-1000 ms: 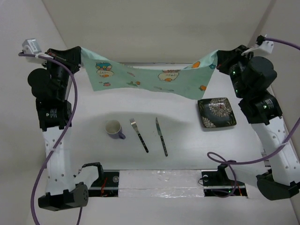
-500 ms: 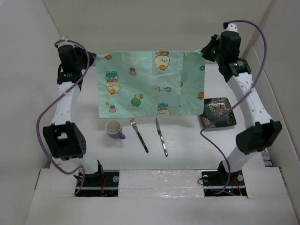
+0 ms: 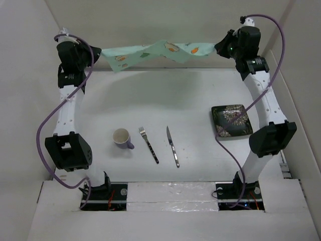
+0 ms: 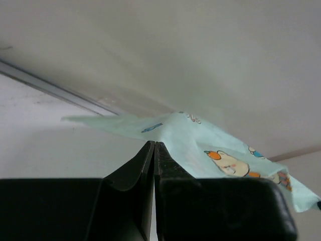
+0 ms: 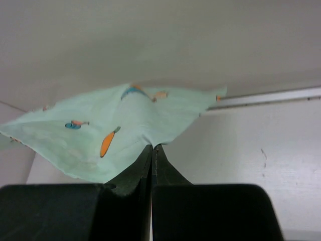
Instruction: Set the dinner table for one person
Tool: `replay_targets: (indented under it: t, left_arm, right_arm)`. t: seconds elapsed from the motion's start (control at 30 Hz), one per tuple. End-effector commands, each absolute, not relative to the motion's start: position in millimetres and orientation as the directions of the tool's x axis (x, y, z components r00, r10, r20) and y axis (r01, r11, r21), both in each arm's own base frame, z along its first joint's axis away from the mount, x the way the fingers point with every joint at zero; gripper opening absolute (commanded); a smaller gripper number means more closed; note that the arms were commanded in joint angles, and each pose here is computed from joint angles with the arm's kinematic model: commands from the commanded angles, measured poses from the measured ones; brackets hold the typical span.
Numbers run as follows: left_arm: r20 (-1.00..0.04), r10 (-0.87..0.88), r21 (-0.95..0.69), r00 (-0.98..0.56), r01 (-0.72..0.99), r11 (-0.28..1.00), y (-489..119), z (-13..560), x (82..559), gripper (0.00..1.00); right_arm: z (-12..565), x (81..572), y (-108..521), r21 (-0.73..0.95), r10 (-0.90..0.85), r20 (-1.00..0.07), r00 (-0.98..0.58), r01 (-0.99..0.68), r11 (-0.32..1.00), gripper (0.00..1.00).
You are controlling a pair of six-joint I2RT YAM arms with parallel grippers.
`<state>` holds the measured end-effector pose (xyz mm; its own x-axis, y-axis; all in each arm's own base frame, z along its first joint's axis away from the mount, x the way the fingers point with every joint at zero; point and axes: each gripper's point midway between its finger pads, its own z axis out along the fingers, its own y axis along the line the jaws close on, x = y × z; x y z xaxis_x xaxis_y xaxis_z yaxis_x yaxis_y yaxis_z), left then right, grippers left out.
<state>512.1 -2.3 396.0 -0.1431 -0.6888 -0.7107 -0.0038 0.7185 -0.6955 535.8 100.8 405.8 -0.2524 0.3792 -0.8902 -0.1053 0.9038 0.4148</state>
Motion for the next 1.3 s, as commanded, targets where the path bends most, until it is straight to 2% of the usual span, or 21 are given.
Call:
replay_targets:
  t: [0.0,0.07,0.1,0.13,0.17,0.2,0.23,0.27,0.6,0.97,1.27]
  left_arm:
    - [-0.701,-0.689,-0.700,-0.181,-0.004,0.714,-6.1,361.1,510.9,0.00]
    - [-0.678,-0.698,-0.707,-0.232,-0.053,0.705,-6.6,319.3,511.8,0.00]
    - [-0.667,-0.700,-0.711,-0.255,-0.065,0.701,-8.2,304.0,511.1,0.00]
    - [-0.637,-0.708,-0.716,-0.305,-0.107,0.690,-10.3,264.0,509.5,0.00]
    - [-0.636,-0.709,-0.717,-0.306,-0.108,0.689,-10.4,263.7,509.5,0.00]
    - [-0.626,-0.710,-0.718,-0.323,-0.119,0.686,-11.4,250.6,509.6,0.00]
    - [-0.596,-0.717,-0.719,-0.362,-0.156,0.677,-13.2,221.2,506.0,0.00]
    - [-0.561,-0.728,-0.724,-0.395,-0.193,0.662,-15.3,188.9,501.8,0.00]
    - [-0.480,-0.733,-0.641,-0.483,-0.377,0.668,-7.7,87.7,473.6,0.00]
    - [-0.505,-0.705,-0.541,-0.498,-0.455,0.708,-2.3,75.2,454.6,0.00]
    - [-0.478,-0.708,-0.510,-0.520,-0.492,0.706,-4.8,58.6,436.5,0.00]
  right_arm:
    - [368.6,531.2,104.9,0.424,0.373,-0.882,-0.288,-0.142,0.894,0.00]
    - [339.0,531.4,103.8,0.434,0.373,-0.868,-0.327,-0.135,0.891,0.00]
    - [299.5,528.8,98.8,0.442,0.376,-0.842,-0.387,-0.096,0.892,0.00]
    - [274.5,528.2,96.5,0.462,0.393,-0.826,-0.404,-0.086,0.883,0.00]
    - [272.7,528.7,96.5,0.462,0.393,-0.825,-0.407,-0.084,0.883,0.00]
    - [240.7,522.3,97.2,0.468,0.393,-0.796,-0.460,-0.057,0.882,0.00]
    - [228.3,523.7,92.5,0.474,0.402,-0.788,-0.466,-0.042,0.879,0.00]
    - [191.6,518.9,91.9,0.472,0.400,-0.749,-0.528,-0.001,0.882,0.00]
    - [114.4,489.4,66.2,0.435,0.407,-0.651,-0.640,0.125,0.892,0.00]
    - [90.2,442.6,59.3,0.449,0.431,-0.615,-0.660,0.157,0.880,0.00]
    - [76.7,434.2,57.1,0.436,0.433,-0.595,-0.677,0.182,0.882,0.00]
